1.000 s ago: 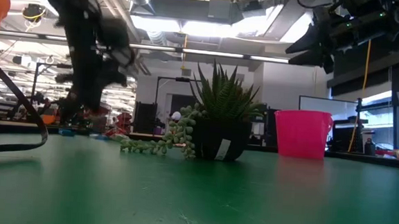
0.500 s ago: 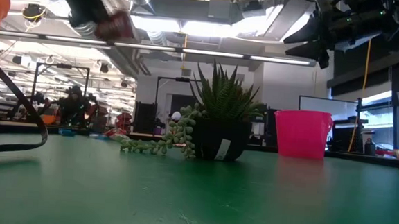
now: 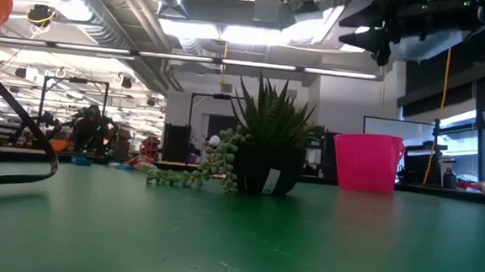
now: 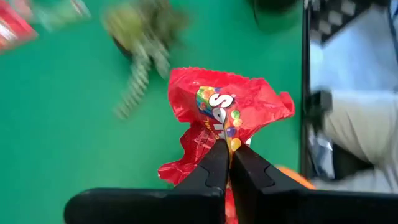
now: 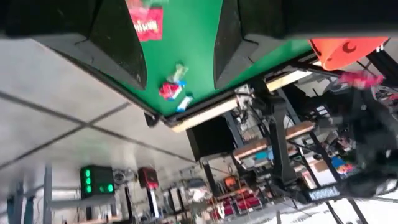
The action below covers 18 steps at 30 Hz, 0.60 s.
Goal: Sort candy
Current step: Put the red candy into the orange bucket
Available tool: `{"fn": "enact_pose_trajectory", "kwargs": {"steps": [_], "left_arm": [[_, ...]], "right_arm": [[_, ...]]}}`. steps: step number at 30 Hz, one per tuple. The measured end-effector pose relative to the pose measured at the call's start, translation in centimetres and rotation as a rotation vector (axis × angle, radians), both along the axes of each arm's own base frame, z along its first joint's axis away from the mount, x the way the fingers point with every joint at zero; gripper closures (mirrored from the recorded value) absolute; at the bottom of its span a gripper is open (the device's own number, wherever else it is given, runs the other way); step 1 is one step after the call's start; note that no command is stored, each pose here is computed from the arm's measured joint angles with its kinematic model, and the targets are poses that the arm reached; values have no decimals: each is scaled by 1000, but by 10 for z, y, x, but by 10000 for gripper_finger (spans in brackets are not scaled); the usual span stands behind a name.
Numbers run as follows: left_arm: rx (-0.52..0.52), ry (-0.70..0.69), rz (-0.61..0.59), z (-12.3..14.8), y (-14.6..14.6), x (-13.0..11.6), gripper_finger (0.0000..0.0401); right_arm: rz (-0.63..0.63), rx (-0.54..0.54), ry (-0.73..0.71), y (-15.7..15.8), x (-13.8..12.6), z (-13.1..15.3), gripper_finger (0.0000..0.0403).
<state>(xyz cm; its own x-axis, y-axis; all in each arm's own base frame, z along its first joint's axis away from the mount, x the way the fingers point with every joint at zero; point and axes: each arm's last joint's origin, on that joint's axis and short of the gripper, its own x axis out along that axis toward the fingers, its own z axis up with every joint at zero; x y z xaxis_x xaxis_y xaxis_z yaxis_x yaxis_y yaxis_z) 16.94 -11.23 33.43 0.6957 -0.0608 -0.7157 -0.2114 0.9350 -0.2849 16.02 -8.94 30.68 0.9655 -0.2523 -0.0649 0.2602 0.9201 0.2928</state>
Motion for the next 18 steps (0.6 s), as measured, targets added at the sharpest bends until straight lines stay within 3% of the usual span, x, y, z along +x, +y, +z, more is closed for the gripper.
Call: {"fn": "enact_pose_trajectory", "kwargs": {"steps": [8,18], "left_arm": [[-101,373,51,-26,-54,1,401],[-145,371,48,-31,-86,-5,387]], "right_arm": [[-11,-55,-50,6,4,6,219],[44,-57,-75,20,10,9,219]]}}
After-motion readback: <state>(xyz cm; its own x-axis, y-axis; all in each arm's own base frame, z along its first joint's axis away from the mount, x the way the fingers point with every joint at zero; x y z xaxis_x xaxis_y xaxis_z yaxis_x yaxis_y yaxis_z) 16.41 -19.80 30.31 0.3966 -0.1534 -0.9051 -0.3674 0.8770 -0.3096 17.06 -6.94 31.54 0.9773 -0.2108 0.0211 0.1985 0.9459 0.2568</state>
